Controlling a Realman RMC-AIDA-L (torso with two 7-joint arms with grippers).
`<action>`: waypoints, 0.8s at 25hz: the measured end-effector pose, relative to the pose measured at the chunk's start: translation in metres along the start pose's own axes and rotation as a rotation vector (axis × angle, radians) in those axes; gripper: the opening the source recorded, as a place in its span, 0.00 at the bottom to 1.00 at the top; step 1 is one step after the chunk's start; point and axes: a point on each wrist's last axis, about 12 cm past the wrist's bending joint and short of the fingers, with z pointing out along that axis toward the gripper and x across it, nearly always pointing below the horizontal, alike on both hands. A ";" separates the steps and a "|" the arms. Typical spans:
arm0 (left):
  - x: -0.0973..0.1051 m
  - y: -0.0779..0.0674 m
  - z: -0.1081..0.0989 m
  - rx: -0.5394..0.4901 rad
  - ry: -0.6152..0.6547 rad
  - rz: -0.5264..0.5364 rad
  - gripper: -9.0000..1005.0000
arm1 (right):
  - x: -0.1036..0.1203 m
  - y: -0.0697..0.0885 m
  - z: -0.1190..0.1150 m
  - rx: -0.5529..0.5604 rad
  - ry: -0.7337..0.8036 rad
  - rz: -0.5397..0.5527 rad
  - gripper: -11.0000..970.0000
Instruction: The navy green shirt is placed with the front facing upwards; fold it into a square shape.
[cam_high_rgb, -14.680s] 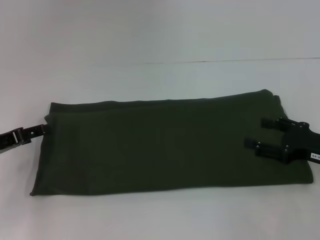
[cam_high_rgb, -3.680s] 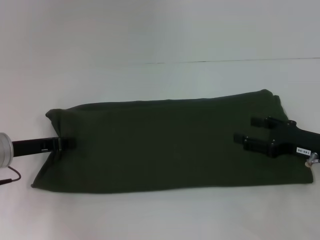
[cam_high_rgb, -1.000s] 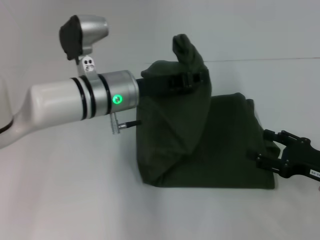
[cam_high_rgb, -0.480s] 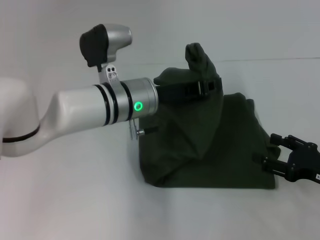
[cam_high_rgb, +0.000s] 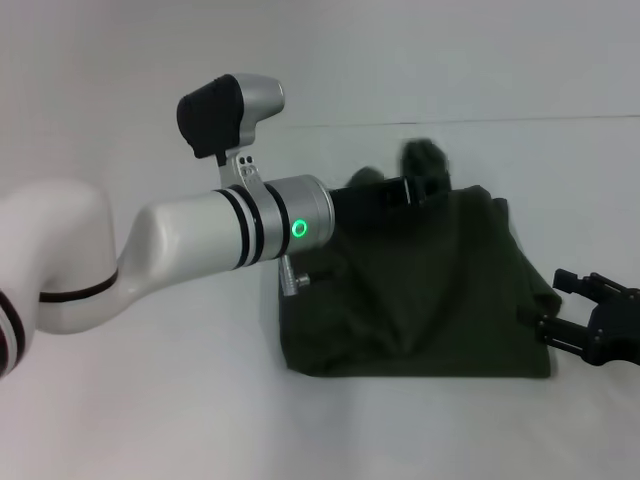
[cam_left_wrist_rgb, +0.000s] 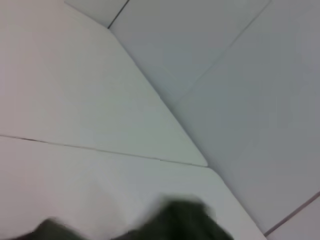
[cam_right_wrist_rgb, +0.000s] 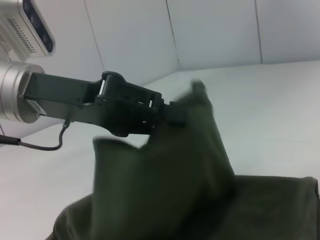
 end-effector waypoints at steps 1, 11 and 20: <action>0.000 -0.001 0.001 0.001 -0.001 -0.004 0.19 | 0.000 0.000 -0.001 0.002 0.000 0.000 0.88; -0.006 -0.009 0.005 0.033 -0.042 -0.045 0.50 | -0.001 -0.013 -0.039 0.059 -0.049 0.031 0.88; -0.007 -0.004 -0.005 0.072 -0.060 -0.009 0.85 | -0.014 -0.006 -0.040 0.009 -0.111 -0.015 0.88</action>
